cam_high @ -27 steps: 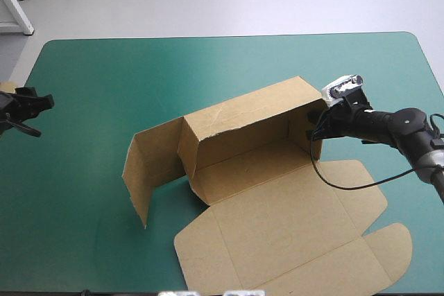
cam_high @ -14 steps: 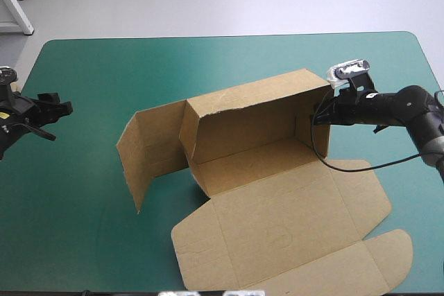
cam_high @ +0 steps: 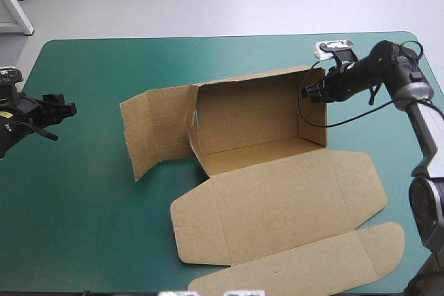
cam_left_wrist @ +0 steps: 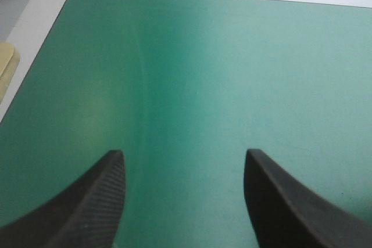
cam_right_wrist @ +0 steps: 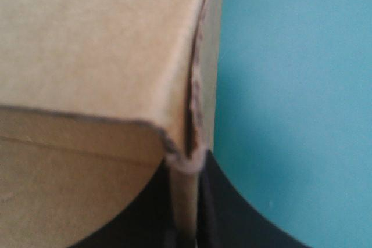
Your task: Fold the box
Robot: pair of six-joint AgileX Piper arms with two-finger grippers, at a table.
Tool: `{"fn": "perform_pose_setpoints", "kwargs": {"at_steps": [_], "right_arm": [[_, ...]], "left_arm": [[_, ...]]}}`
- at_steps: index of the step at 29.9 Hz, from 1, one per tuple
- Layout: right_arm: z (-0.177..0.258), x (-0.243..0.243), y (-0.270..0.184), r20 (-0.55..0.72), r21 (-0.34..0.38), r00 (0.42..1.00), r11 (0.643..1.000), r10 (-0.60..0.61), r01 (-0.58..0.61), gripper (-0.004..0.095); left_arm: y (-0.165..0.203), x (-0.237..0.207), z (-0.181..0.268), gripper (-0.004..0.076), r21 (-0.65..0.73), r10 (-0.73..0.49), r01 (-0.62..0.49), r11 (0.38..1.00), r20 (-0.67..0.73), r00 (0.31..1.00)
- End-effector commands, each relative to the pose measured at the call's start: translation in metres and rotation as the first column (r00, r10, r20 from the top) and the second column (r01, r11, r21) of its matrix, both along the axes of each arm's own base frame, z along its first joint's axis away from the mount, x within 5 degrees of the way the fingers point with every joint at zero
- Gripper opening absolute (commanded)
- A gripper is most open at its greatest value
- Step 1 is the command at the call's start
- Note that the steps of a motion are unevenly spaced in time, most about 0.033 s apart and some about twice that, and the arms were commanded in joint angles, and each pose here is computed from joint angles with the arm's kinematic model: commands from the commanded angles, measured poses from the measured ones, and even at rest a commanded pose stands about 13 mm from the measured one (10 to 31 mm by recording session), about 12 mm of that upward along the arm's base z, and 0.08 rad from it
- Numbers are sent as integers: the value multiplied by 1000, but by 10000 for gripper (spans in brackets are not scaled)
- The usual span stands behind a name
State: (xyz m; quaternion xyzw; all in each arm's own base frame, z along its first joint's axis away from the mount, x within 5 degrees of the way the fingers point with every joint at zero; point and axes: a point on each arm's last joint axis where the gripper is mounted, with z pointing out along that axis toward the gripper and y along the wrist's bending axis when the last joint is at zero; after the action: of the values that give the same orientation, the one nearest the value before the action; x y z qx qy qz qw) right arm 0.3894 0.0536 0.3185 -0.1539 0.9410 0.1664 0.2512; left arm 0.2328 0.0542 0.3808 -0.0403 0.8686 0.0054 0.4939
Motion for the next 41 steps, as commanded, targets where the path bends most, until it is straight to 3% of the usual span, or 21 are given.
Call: {"fn": "perform_pose_setpoints", "kwargs": {"at_steps": [1,4,8,11,15,17,24,32,37,41], "right_arm": [[19,9,13,24,-10,1000,1000,0,0,-13],[13,19,22,0,-60,1000,998,9,-9,-12],[18,28,32,54,-58,998,998,26,-23,29],[25,32,36,122,-21,992,999,26,-24,226],[29,32,38,149,-6,988,999,38,-38,635],[29,31,38,133,-7,990,999,43,-43,707],[25,22,38,33,-15,996,996,87,-87,605],[24,25,37,55,-11,998,999,42,-42,605],[39,4,28,159,-86,985,995,66,-53,529],[65,-42,19,309,-82,950,996,47,-23,489]], "left_arm": [[-2,-2,18,437,-9,11,-10,1000,106,994],[-3,-2,18,437,-12,3,-2,1000,107,994],[-3,-2,18,437,-13,2,-1,1000,105,994],[-3,-2,18,437,-13,2,0,1000,104,995],[-5,-1,17,437,-14,-7,8,1000,101,995],[-8,2,16,437,-4,-25,25,1000,92,995],[-15,7,12,436,9,-67,67,998,78,995],[-15,7,12,433,11,-68,68,998,78,995],[-15,7,12,419,9,-71,70,997,72,995],[-15,7,12,419,9,-71,70,997,72,995]]}}
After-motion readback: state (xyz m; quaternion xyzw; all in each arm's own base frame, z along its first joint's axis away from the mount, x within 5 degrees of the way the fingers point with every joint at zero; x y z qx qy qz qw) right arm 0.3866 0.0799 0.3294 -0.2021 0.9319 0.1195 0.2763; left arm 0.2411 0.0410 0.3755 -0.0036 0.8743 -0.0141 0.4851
